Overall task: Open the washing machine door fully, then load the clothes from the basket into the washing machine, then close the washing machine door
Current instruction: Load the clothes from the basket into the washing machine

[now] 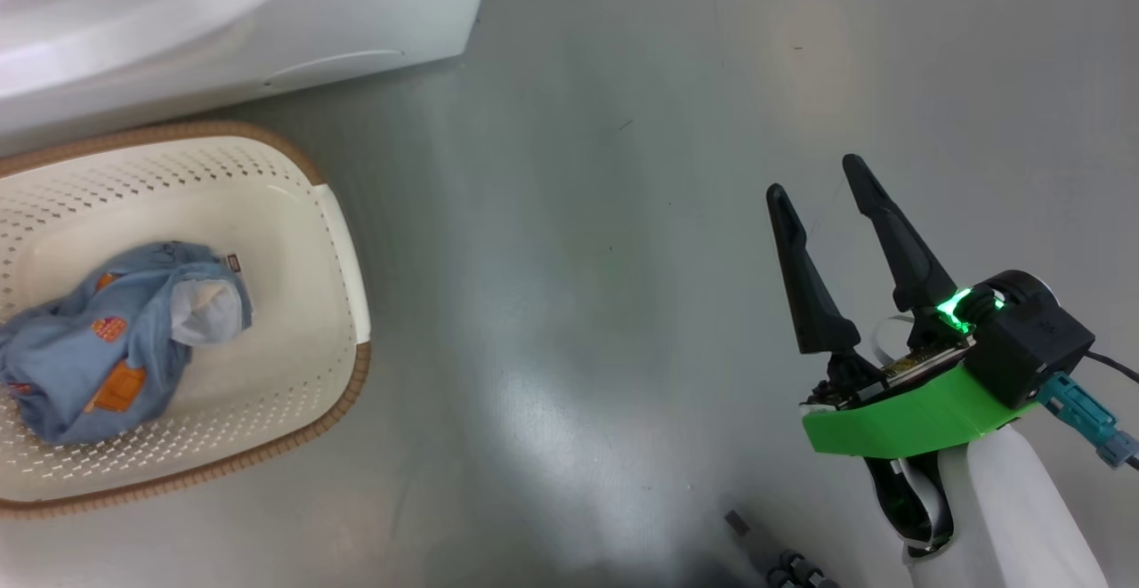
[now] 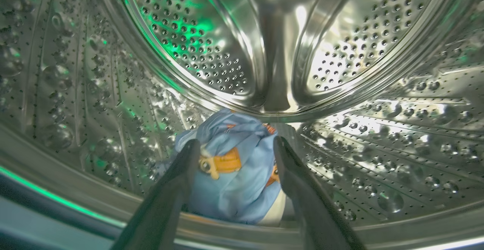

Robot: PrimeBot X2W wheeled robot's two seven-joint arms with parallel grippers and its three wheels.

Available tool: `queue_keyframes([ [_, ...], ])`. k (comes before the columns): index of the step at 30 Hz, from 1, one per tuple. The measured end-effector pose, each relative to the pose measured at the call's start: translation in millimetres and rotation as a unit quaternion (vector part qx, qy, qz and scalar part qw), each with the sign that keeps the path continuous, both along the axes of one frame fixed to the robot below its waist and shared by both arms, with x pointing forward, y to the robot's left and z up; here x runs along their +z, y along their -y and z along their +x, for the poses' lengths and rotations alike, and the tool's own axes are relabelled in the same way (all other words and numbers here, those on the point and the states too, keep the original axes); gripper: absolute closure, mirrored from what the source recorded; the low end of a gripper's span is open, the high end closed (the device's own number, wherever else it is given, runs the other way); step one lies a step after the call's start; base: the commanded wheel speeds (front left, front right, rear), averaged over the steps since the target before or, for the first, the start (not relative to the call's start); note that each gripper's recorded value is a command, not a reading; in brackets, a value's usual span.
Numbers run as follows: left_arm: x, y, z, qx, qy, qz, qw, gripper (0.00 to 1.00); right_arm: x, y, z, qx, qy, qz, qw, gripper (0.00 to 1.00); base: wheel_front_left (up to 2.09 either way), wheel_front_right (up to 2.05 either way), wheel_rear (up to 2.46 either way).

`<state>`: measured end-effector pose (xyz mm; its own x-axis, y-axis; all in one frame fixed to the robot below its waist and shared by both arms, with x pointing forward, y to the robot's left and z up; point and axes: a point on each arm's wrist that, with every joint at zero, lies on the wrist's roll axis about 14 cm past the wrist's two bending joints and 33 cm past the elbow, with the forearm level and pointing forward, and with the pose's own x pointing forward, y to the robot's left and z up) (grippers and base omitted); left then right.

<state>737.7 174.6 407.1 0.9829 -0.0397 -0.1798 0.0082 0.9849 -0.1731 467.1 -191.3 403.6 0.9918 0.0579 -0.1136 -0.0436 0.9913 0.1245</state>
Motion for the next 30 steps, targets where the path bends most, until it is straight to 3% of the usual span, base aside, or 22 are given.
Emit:
queue_keyframes([
  [16,3.6,-3.4,-57.6,0.02,0.051,0.009,0.998,0.0,19.2,-9.1,7.9,0.016,0.03,0.005,0.999,0.0,0.0,0.0,0.0],
  [25,27.7,-9.3,-125.7,0.042,0.094,0.006,0.995,0.0,30.2,-21.2,5.5,0.041,0.043,0.001,0.998,0.0,0.0,0.0,0.0],
  [30,33.5,-9.5,-184.4,0.051,0.09,0.016,0.994,0.0,43.4,-26.6,-0.5,0.051,0.055,0.001,0.997,0.0,0.0,0.0,0.0],
])
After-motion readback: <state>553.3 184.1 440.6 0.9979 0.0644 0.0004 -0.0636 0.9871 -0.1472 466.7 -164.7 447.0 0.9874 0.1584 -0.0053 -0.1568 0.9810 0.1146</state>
